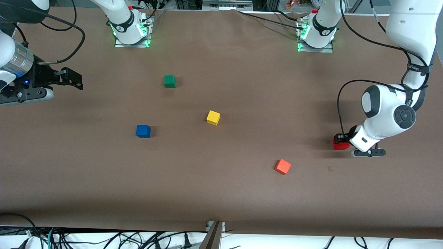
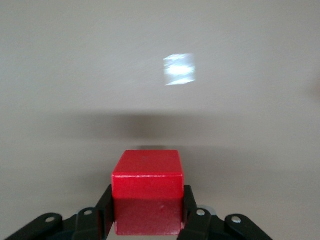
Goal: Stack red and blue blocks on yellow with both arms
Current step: 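Grasp the red cube with the left gripper and lift it, then carry the red cube over the yellow cube and lower it on top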
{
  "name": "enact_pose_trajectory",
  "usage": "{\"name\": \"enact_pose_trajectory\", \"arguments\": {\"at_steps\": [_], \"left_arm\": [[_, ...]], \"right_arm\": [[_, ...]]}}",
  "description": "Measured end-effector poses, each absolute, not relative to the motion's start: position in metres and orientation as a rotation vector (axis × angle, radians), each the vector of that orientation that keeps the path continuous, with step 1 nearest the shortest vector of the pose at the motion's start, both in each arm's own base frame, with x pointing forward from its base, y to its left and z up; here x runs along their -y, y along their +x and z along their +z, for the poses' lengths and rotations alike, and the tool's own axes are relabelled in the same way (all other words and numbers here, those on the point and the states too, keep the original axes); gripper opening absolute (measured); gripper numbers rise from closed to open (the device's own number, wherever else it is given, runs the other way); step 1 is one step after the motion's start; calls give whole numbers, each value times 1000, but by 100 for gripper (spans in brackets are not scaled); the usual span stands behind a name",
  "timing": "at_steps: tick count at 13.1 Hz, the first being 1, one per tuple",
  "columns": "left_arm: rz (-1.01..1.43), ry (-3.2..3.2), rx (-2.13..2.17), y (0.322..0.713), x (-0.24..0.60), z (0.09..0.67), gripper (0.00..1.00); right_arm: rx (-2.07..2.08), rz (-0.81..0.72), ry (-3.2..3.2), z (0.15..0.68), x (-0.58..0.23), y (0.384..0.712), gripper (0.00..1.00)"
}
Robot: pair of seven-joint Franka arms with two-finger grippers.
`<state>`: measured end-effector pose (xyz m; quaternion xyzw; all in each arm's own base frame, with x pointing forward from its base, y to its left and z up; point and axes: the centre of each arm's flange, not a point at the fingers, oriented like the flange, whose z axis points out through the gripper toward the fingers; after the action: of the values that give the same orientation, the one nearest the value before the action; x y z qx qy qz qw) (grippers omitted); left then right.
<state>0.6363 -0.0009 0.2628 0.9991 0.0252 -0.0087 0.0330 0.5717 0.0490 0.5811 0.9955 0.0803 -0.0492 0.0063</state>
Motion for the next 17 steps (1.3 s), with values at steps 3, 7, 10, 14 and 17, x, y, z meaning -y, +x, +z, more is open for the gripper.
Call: {"name": "enact_pose_trajectory", "arguments": {"at_steps": [3, 7, 10, 14, 17], "left_arm": [[-17, 3019, -86, 651, 87, 320, 56], [13, 2978, 4, 631, 250, 371, 56], [30, 2947, 190, 603, 346, 380, 56], [3, 2925, 392, 566, 434, 359, 56], [26, 2951, 578, 542, 485, 333, 56]], "right_arm": [[-251, -154, 3115, 581, -49, 572, 100], [-251, -154, 3115, 581, -49, 572, 100], [-251, -154, 3115, 581, -49, 572, 100], [-251, -153, 3115, 581, -49, 572, 100], [-252, -153, 3115, 581, -49, 572, 100]]}}
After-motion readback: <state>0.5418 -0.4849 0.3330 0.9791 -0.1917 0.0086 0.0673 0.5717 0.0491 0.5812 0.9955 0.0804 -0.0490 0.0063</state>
